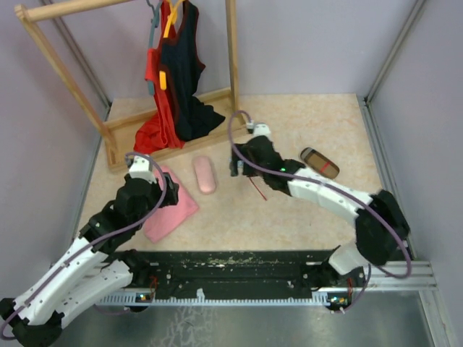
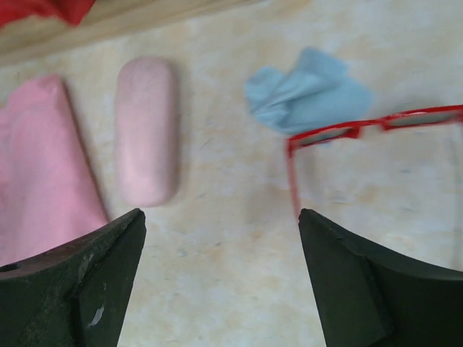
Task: Organize the sunglasses
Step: Pick up the sunglasses case from the center of the board.
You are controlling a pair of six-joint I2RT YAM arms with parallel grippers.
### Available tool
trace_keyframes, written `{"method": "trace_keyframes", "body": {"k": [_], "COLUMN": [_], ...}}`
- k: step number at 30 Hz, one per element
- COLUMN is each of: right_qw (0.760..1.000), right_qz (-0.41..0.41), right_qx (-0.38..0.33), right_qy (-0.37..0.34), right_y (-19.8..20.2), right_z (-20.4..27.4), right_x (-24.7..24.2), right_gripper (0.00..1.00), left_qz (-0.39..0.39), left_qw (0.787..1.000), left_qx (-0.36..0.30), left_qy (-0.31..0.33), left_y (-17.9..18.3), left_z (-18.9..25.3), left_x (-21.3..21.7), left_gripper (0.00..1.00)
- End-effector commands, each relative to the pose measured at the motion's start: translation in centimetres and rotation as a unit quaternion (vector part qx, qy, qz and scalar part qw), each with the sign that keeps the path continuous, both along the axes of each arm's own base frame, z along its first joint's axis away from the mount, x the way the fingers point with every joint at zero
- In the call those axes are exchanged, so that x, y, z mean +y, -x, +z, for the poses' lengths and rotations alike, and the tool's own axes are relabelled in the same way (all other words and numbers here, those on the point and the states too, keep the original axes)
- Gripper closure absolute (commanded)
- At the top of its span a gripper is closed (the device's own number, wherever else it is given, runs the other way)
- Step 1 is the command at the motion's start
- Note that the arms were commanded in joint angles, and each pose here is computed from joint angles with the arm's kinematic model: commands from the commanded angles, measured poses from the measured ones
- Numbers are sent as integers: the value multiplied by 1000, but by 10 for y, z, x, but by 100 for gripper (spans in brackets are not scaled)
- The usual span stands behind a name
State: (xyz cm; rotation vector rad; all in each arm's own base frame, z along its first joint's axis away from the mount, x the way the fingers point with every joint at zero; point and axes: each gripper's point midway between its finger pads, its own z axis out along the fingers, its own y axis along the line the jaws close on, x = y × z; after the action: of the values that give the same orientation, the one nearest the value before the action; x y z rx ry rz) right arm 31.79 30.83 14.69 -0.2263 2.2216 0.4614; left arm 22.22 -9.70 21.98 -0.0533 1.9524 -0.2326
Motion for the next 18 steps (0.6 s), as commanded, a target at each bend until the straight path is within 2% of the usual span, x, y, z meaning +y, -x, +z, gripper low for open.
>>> {"method": "trace_keyframes", "body": {"k": [1, 6, 10, 12, 15, 18], "right_qw": [998, 985, 970, 966, 972, 965], "right_qz": [-56, -165, -227, -232, -183, -143], "right_qx": [-30, -40, -56, -54, -31, -9], "right_qy": [-12, -6, 62, 98, 147, 220], "right_y": [-9, -20, -37, -46, -59, -68], "right_z": [23, 25, 30, 30, 16, 5], "right_x": [-73, -159, -215, -236, -251, -266], "right_gripper": [14, 13, 6, 2, 1, 1], "left_qz": [-35, -65, -68, -77, -84, -92], "left_qw": [999, 997, 996, 995, 993, 992], "left_qx": [16, 31, 54, 64, 76, 80], "left_qy": [-4, 1, 0, -6, -22, -20], "left_y": [-5, -11, -17, -18, -19, -18], "left_z": [-8, -7, -13, -17, -23, -24], "left_x": [-19, -38, -48, -53, -55, -58], "left_gripper": [17, 18, 18, 18, 17, 17]}}
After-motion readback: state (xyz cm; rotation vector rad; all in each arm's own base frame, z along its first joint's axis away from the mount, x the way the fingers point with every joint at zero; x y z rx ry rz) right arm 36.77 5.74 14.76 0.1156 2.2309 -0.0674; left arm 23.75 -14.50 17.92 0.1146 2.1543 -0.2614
